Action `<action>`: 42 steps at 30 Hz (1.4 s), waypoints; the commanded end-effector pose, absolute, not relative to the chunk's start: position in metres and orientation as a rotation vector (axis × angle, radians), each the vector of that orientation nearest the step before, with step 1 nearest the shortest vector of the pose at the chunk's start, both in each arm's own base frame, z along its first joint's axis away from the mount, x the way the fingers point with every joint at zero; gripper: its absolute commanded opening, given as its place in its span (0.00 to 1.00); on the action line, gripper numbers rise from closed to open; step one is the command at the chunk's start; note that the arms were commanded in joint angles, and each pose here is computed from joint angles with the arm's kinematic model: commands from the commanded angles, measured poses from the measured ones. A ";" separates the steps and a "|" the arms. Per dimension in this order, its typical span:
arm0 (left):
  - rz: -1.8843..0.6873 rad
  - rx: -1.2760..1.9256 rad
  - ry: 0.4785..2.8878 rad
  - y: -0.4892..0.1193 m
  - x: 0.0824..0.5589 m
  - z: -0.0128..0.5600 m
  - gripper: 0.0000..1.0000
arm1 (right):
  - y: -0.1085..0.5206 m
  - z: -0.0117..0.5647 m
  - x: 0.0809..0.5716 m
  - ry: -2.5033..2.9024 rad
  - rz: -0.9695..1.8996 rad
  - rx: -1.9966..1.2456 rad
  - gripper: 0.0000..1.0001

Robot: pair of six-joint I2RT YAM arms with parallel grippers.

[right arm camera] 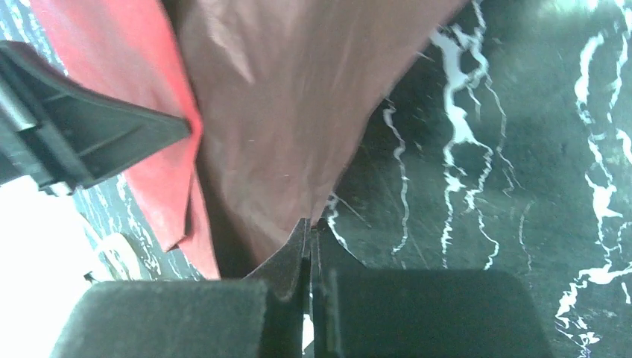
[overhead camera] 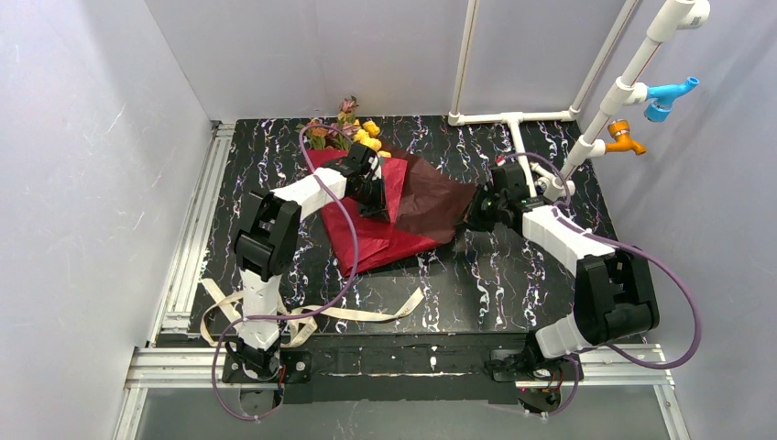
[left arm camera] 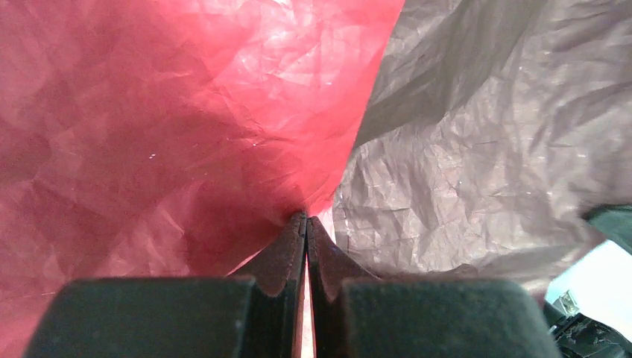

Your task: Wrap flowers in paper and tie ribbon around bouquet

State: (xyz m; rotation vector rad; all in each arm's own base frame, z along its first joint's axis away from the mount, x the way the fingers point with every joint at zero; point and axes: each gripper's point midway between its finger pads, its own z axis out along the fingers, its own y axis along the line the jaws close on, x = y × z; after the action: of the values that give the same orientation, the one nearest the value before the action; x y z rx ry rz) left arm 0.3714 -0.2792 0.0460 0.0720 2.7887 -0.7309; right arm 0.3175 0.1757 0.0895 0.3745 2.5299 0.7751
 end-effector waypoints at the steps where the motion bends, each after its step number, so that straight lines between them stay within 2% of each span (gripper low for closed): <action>1: -0.741 0.065 2.777 -0.280 0.370 0.058 0.00 | 0.189 0.128 0.332 2.479 0.731 0.225 0.01; 5: -0.717 0.061 2.770 -0.273 0.363 0.067 0.00 | 0.200 0.141 0.338 2.467 0.709 0.180 0.01; 10: -0.690 0.075 2.834 -0.271 0.358 0.043 0.00 | 0.224 0.158 0.342 2.456 0.715 0.094 0.01; 19: -0.789 0.059 2.830 -0.286 0.363 0.038 0.00 | 0.317 0.196 0.347 2.378 0.866 -0.163 0.01; 22: -0.804 0.067 2.800 -0.286 0.363 0.058 0.00 | 0.343 0.198 0.350 2.384 0.916 -0.203 0.01; 26: -0.789 0.095 2.730 -0.277 0.357 0.100 0.00 | 0.349 0.189 0.359 2.403 0.899 -0.185 0.01; 32: -0.731 0.167 2.723 -0.259 0.337 0.129 0.00 | 0.348 0.177 0.362 2.426 0.873 -0.179 0.01; 37: -0.703 0.178 2.721 -0.241 0.311 0.135 0.00 | 0.347 0.175 0.362 2.431 0.864 -0.175 0.01; 42: -0.654 0.182 2.769 -0.226 0.290 0.113 0.00 | 0.346 0.177 0.362 2.429 0.864 -0.172 0.01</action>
State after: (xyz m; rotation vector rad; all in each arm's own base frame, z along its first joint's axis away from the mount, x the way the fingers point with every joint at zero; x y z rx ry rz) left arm 0.3115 -0.2432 0.1328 0.1664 2.6968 -0.7246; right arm 0.3519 0.3422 0.1533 -0.1751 2.4949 0.8459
